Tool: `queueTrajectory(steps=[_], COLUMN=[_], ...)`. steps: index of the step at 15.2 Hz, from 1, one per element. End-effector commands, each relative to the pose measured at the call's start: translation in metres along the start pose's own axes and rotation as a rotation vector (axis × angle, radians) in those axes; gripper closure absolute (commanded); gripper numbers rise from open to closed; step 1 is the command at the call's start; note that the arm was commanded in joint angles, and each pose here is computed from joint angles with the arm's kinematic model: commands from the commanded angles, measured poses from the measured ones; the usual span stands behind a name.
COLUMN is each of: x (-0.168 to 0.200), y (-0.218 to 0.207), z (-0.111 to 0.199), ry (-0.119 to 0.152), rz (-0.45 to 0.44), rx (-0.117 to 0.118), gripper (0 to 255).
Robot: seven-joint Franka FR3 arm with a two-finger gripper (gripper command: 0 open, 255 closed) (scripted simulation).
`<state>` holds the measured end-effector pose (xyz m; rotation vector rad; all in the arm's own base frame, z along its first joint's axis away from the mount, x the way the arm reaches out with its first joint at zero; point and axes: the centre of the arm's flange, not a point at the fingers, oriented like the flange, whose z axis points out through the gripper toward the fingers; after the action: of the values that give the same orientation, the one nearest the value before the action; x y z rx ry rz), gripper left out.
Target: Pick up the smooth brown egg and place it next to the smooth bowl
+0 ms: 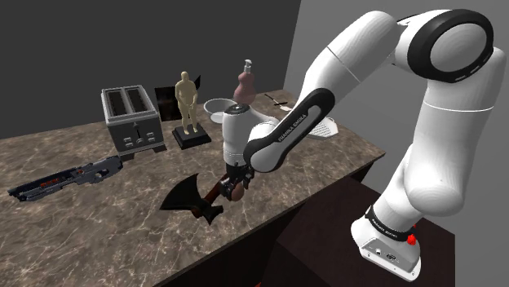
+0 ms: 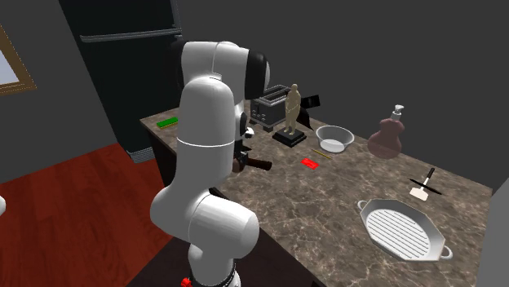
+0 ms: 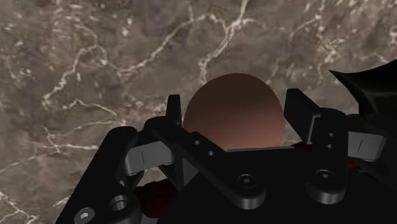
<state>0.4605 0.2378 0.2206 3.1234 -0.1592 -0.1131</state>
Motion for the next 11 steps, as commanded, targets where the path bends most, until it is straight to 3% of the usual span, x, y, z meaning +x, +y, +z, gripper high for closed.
queueTrajectory(steps=[1, 11], x=[-0.001, -0.005], y=[0.000, 0.001], z=[-0.008, -0.060], ry=[0.000, 0.000], rz=[0.000, 0.000], rx=[0.000, 0.000], gripper=[255, 255])
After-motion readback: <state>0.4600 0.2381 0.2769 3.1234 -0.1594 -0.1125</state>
